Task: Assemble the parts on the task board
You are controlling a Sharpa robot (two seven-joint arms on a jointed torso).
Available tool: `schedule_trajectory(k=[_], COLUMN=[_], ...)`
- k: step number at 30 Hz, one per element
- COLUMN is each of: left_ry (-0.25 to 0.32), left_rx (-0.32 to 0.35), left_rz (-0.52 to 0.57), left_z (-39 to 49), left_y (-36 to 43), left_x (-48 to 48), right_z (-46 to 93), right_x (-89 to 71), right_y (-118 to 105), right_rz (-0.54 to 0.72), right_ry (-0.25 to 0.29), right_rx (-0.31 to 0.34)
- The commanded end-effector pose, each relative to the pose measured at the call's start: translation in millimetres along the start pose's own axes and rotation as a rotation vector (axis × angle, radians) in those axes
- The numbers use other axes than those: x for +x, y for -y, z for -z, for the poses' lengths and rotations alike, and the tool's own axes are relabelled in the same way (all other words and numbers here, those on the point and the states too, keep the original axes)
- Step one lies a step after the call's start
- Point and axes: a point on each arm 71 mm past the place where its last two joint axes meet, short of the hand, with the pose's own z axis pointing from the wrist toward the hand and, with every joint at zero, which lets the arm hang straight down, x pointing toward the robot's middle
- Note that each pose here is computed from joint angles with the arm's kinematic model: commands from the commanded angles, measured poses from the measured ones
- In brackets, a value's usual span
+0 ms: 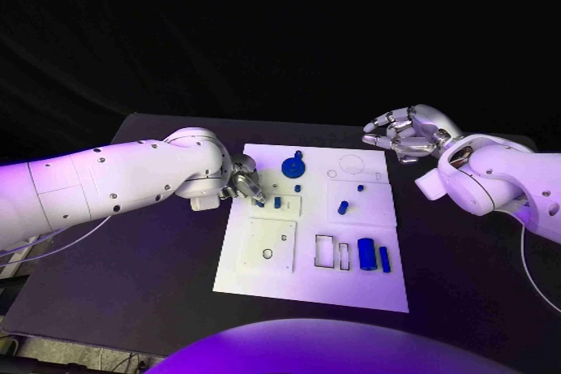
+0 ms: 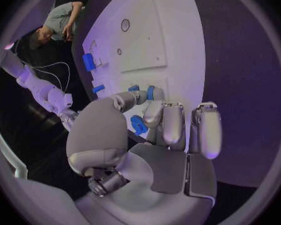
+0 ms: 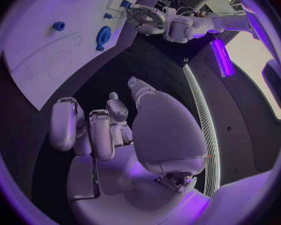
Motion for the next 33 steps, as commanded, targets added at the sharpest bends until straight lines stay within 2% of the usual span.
schedule_trajectory(k=[1,23,33], left_ry=[-0.046,-0.014,-0.035], left_rx=[-0.001,-0.019,-0.032], left_rz=[-0.026,-0.013,-0.027], left_z=[-1.1,-4.9,-6.6], left_y=[1.4,0.9,0.7], left_x=[6.6,2.0,2.8], right_z=[0.1,0.6,1.5], right_x=[1.8,1.5,0.8], right_y=[-0.2,-0.1,0.1], right_rz=[0.005,0.005,0.004], right_ry=[-0.018,-0.018,-0.017], right_rx=[-0.005,-0.006,-0.008])
